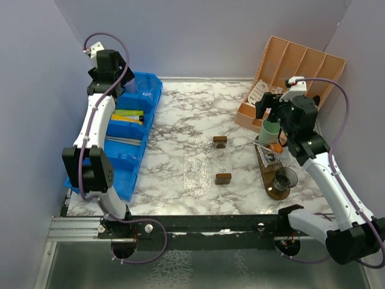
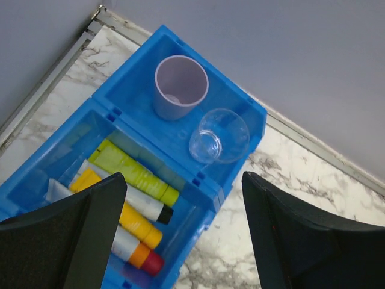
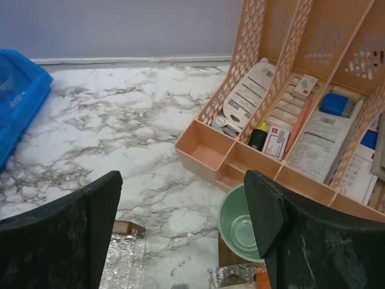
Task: Prepare toiletry sets of a toothbrush and toothpaste on the tray
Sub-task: Pick up the cup from the storage box, then place the cup on the tray.
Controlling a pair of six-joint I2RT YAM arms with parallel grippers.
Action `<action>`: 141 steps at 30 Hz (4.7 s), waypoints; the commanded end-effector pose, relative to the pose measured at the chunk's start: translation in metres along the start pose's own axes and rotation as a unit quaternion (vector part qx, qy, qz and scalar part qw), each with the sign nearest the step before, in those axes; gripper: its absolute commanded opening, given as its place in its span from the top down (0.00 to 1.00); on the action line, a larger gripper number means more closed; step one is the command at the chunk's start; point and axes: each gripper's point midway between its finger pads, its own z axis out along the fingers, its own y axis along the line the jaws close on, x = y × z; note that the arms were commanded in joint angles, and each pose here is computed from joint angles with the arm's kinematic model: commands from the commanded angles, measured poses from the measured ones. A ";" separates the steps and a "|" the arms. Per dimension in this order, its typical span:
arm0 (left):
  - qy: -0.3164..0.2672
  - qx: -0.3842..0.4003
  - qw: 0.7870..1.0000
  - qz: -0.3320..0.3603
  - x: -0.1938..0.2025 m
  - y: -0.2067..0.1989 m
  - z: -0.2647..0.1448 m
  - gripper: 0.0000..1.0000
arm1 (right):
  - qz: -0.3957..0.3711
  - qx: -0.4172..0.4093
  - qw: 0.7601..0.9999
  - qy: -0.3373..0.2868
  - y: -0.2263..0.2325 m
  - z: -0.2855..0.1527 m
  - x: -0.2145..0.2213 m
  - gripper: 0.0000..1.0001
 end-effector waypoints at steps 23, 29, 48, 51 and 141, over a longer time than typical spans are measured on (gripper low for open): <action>0.080 -0.093 0.988 -0.093 0.051 0.050 0.189 0.41 | -0.044 0.124 0.991 0.031 -0.047 -0.007 0.013 0.16; 0.103 -0.094 0.987 -0.084 0.076 0.056 0.206 0.42 | -0.043 0.130 0.990 0.041 -0.050 -0.010 0.022 0.16; 0.049 -0.055 0.991 -0.114 0.021 0.040 0.205 0.90 | -0.047 0.126 0.989 0.056 -0.048 -0.002 0.029 0.16; 0.027 -0.041 0.992 -0.120 -0.009 0.033 0.185 0.96 | -0.047 0.121 0.990 0.055 -0.047 -0.003 0.029 0.16; 0.103 0.206 0.950 0.208 0.155 -0.124 -0.088 0.34 | -0.075 0.135 0.988 0.024 -0.045 -0.020 0.018 0.00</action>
